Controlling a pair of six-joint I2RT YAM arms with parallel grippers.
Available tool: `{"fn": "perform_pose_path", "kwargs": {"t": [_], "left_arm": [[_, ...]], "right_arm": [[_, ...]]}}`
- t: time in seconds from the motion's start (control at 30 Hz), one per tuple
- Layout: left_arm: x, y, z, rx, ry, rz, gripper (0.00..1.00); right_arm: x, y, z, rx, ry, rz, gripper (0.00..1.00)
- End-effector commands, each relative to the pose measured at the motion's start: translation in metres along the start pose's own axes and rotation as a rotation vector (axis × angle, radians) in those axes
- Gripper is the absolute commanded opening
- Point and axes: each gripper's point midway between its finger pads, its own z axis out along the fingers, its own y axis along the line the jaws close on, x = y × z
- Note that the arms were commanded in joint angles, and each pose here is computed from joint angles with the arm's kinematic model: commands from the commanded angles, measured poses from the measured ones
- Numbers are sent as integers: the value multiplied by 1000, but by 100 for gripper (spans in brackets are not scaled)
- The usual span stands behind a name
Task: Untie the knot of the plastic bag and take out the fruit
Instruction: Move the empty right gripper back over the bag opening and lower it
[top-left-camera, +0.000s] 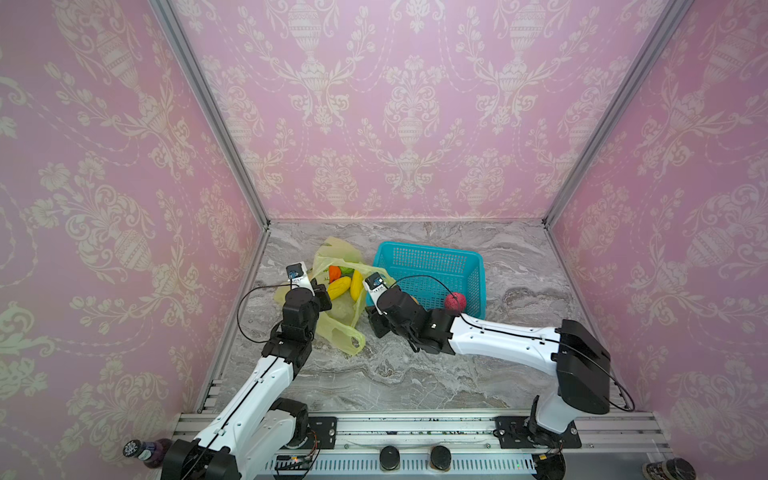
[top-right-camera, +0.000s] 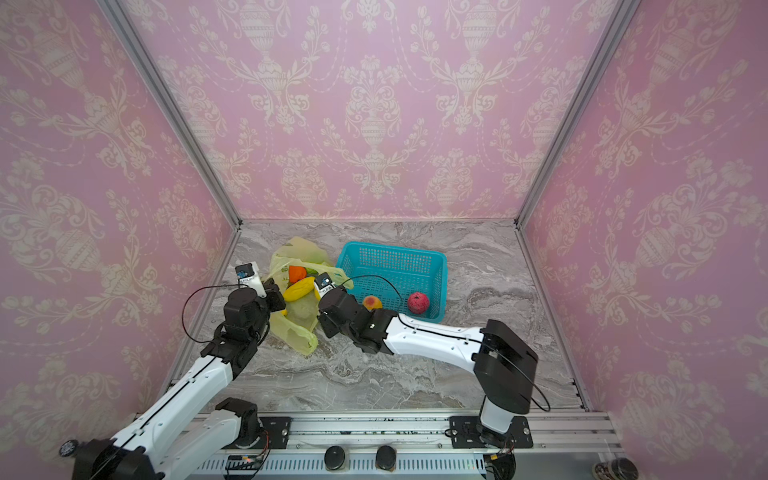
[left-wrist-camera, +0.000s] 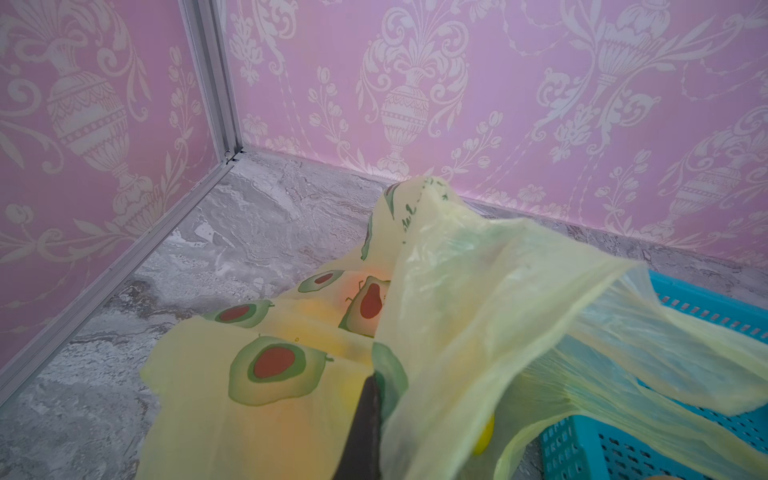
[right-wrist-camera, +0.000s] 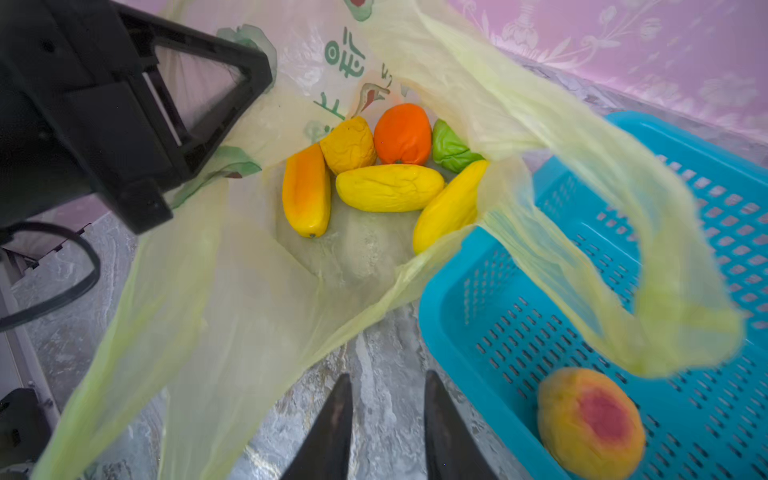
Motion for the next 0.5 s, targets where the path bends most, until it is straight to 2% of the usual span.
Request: {"fn": "perform_pose_path", "kwargs": {"t": [0.0,0.1,0.2,0.33,0.47], "left_arm": [[-1,6,0,-31,-1,23,0],[-1,2,0,-7,-2,26,0],[-1,7,0,-38,-2,25,0],[-1,2,0,-6,1,27,0],[-2,2,0,-7,-1,24,0]], "right_arm": [[8,13,30,12,74,12,28],[12,25,62,7,115,0,26],[15,28,85,37,129,2,25],[14,22,112,110,126,-16,27],[15,9,136,185,125,9,34]]}}
